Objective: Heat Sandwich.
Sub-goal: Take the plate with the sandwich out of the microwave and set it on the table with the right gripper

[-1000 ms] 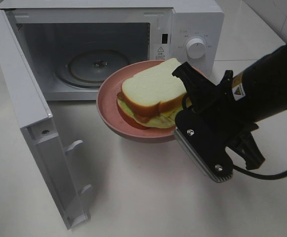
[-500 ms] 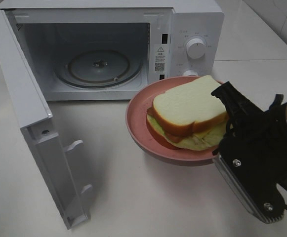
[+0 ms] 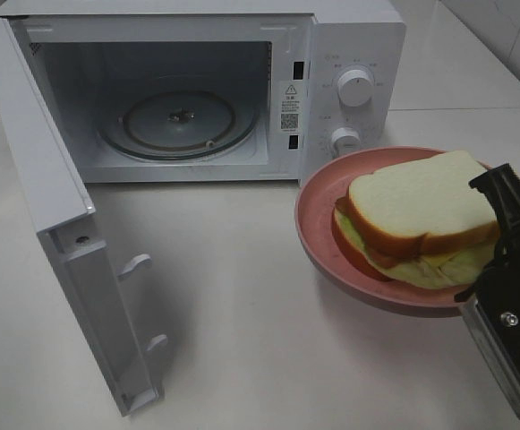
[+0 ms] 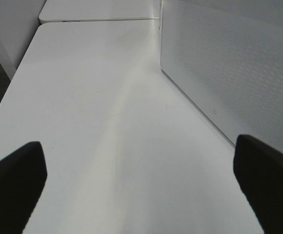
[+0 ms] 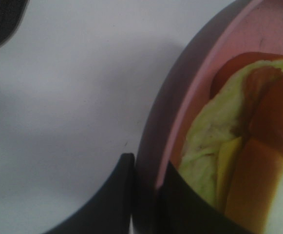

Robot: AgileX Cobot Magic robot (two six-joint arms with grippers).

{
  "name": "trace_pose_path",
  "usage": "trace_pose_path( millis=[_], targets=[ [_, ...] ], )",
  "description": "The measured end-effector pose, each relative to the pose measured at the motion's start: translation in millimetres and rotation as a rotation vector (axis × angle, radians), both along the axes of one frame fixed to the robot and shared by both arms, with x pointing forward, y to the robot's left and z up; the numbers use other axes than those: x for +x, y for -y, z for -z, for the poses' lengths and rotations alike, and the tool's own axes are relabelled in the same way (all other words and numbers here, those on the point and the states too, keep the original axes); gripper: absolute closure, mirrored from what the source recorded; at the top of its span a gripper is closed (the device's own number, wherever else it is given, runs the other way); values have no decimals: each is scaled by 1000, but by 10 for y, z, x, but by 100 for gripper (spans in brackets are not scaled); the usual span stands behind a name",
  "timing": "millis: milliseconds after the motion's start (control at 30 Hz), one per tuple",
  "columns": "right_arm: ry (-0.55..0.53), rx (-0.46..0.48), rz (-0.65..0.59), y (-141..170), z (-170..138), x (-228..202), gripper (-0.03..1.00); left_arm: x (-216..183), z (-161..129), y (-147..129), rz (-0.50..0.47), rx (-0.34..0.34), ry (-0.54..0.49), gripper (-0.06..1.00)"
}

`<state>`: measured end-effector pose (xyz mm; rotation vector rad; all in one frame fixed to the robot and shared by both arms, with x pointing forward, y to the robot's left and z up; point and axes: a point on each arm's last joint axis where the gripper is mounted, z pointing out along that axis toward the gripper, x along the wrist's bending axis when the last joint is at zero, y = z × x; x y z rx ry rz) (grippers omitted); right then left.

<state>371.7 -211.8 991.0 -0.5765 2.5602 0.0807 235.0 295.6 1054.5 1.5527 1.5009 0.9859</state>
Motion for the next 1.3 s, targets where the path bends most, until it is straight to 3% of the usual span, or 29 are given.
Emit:
trace_pose_path(
  millis=[600,1300],
  targets=[
    [48,-33,444,252,-35,30,87,0,0,0,0,0,0,-4],
    [89,127,1073,420,-47,0,87,0,0,0,0,0,0,-4]
  ],
)
